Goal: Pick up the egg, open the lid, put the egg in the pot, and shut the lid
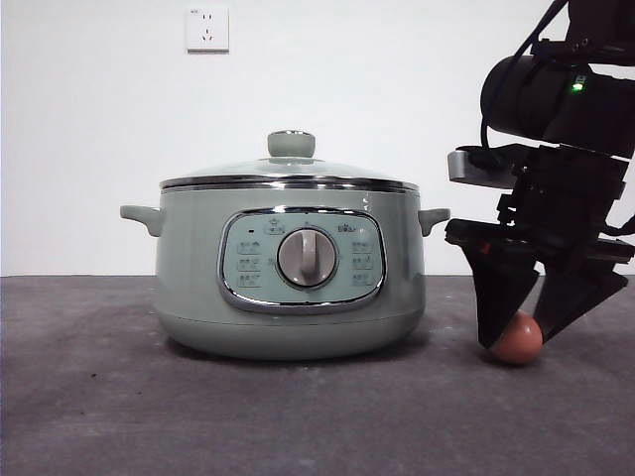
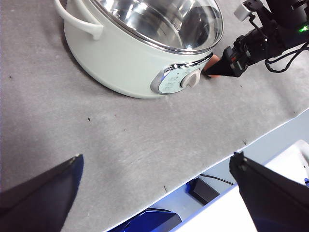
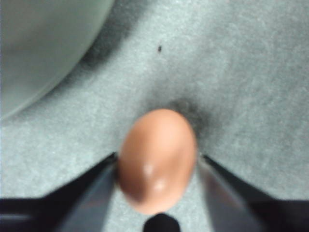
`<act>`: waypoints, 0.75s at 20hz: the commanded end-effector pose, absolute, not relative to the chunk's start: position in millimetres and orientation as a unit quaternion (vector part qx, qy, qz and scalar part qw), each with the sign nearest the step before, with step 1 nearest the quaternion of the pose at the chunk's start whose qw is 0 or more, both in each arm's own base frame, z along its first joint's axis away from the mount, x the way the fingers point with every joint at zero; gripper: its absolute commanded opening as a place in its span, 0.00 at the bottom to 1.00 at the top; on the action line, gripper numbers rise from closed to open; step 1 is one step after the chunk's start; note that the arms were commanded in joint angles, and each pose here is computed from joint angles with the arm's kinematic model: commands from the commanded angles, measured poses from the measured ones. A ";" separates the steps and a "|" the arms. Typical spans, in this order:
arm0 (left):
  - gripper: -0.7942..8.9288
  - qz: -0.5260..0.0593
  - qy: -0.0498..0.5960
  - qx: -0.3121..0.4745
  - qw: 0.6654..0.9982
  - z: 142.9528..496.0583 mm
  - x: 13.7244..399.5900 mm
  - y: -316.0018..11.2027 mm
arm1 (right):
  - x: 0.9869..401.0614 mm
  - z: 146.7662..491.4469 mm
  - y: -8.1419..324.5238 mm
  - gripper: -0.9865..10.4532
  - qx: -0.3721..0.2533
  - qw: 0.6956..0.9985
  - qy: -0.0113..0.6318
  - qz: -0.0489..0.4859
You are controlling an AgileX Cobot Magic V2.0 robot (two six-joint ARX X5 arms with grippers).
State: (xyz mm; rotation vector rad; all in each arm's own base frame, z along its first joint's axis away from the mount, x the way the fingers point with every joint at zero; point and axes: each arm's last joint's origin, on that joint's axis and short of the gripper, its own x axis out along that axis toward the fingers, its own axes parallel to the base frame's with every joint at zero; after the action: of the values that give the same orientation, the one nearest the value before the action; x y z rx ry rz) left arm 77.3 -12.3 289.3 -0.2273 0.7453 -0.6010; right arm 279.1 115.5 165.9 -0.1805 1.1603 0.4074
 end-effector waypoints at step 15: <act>0.79 -0.304 0.296 -0.092 0.901 319.5 126.1 -16.7 | 226.2 258.6 94.5 0.07 -0.066 0.868 0.448 0.203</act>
State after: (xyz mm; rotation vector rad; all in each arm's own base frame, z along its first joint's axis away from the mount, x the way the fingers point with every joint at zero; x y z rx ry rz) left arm 124.4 -16.0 319.3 -0.1707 0.6095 -0.6285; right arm 228.3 95.0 254.1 -0.1449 0.9593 0.4243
